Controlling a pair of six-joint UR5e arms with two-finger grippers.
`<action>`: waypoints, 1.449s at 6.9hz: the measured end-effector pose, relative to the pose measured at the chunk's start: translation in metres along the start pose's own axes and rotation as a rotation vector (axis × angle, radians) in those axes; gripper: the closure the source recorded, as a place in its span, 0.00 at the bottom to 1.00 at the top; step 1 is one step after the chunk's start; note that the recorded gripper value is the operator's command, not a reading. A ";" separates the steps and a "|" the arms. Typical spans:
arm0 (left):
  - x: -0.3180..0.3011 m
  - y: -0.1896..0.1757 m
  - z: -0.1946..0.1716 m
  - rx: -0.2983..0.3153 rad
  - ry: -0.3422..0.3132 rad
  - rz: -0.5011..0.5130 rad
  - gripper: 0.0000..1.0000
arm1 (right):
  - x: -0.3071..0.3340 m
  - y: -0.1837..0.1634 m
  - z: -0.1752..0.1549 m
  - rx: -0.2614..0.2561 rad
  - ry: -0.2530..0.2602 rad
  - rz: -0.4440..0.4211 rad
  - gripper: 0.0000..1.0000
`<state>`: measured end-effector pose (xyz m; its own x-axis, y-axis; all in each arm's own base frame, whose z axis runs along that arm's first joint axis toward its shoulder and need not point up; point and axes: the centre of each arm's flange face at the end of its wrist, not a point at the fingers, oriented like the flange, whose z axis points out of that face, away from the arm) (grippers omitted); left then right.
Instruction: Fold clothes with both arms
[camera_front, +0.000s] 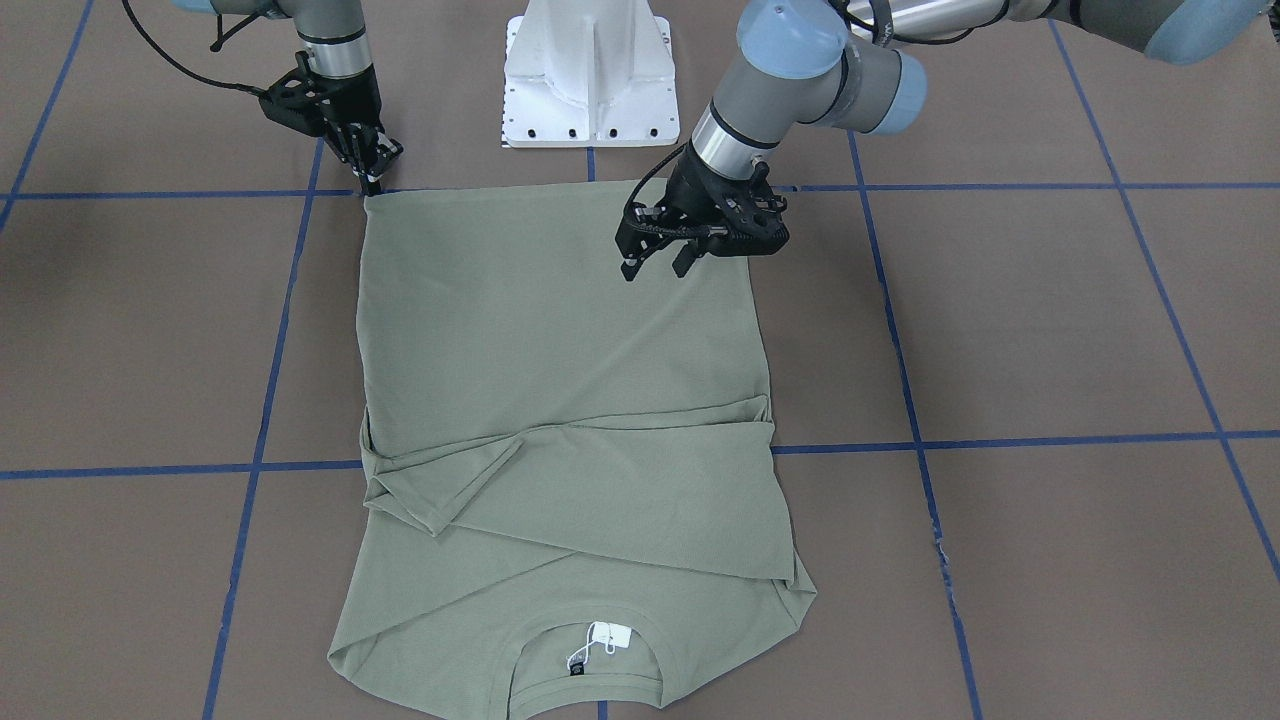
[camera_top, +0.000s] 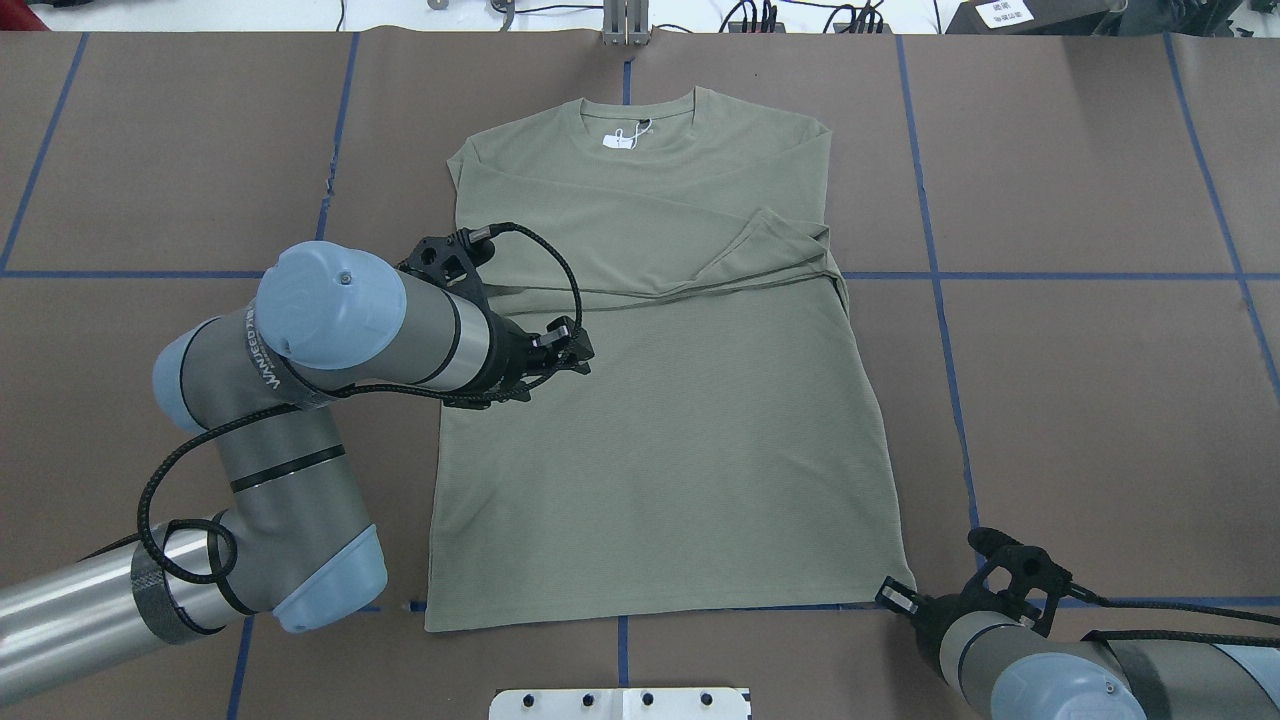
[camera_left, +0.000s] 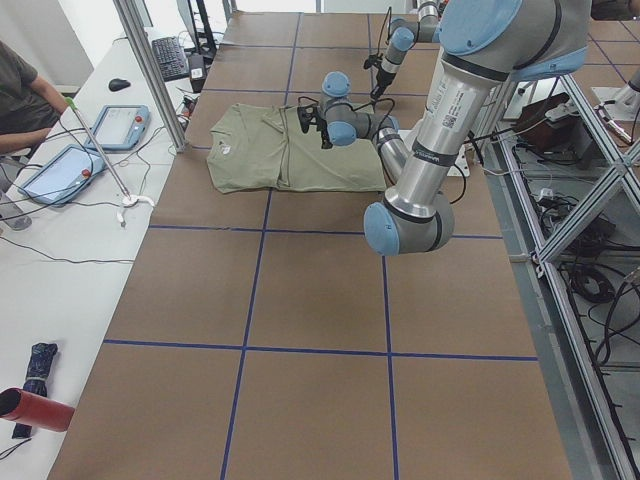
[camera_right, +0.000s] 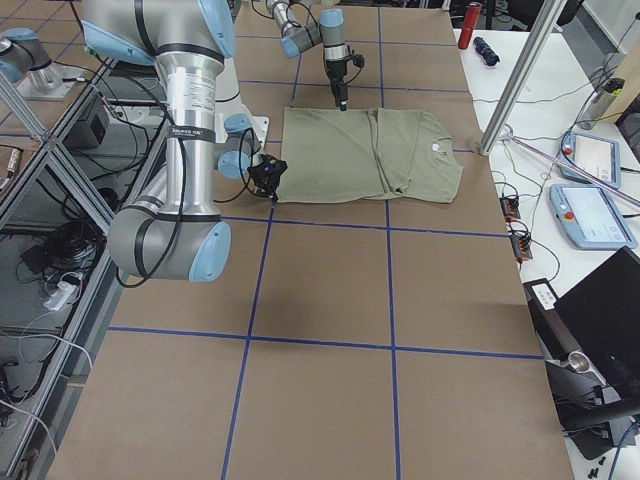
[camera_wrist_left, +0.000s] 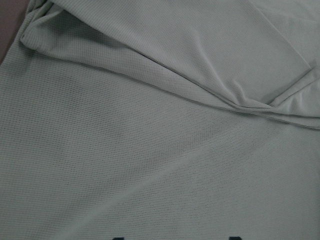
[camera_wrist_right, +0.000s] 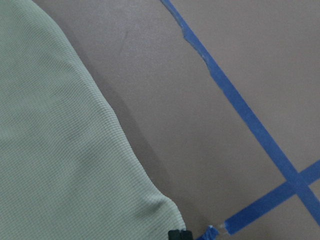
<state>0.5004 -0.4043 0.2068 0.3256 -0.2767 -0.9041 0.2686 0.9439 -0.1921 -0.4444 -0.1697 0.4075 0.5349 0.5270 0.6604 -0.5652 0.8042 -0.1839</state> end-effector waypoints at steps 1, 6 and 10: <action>0.000 0.000 0.000 0.000 0.000 -0.001 0.24 | -0.002 -0.003 -0.002 0.001 -0.005 0.006 1.00; -0.001 0.000 -0.001 0.000 -0.001 -0.012 0.23 | -0.011 -0.016 -0.015 0.008 -0.025 0.029 1.00; -0.058 0.045 0.000 -0.020 -0.057 -0.064 0.23 | -0.006 0.017 -0.045 -0.060 -0.016 -0.020 1.00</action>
<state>0.4936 -0.3458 0.2511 0.3600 -0.3457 -0.8665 0.2728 0.9272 -0.2566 -0.4293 -0.1473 0.3676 0.5354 0.5066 0.6758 -0.5155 0.8298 -0.2136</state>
